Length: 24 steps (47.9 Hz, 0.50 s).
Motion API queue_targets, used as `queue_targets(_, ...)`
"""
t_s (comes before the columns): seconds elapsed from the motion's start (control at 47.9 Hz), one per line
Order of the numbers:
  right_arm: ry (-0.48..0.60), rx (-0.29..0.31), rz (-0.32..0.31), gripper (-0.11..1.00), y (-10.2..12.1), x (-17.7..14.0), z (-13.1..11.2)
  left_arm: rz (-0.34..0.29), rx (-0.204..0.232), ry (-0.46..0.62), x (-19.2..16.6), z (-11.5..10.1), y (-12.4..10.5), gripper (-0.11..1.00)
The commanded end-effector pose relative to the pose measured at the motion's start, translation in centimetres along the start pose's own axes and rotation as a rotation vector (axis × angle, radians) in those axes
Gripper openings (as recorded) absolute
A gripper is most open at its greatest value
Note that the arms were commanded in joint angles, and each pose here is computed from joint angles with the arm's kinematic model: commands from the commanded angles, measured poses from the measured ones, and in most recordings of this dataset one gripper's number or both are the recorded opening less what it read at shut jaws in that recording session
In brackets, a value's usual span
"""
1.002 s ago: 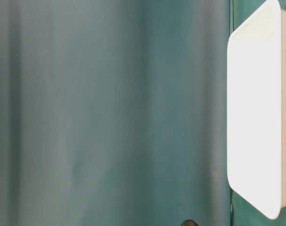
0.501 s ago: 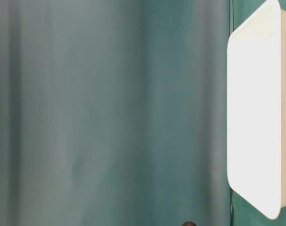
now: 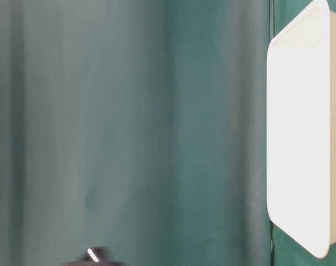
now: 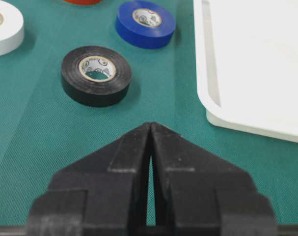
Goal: Put the tape into the white case with the left arm.
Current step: 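Close the left gripper on the yellow tape roll's rim, then lift the yellow tape and carry it into the white case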
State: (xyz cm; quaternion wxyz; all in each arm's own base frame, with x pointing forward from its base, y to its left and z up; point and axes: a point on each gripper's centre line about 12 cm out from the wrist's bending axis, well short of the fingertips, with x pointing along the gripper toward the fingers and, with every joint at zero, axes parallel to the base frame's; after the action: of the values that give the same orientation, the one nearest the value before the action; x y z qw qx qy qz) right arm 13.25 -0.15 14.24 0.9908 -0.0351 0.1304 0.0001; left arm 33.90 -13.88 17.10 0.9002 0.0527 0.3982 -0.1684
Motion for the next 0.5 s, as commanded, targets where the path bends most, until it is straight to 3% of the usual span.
queue_targets(0.0, -0.014, -0.003, -0.002, -0.09, 0.0, 0.1, 0.5, -0.005, 0.008, -0.072, -2.1, 2.3, -0.2, 0.25)
queue_targets(0.251, -0.012, -0.003, -0.001, -0.09, 0.0, 0.1, 0.4, 0.003, 0.002, -0.075, -2.7, 2.6, 0.2, 0.25)
queue_targets(0.48, -0.014, -0.003, -0.001, -0.09, 0.0, 0.1, 0.4, 0.074, -0.066, -0.074, -2.7, 2.6, 3.9, 0.25)
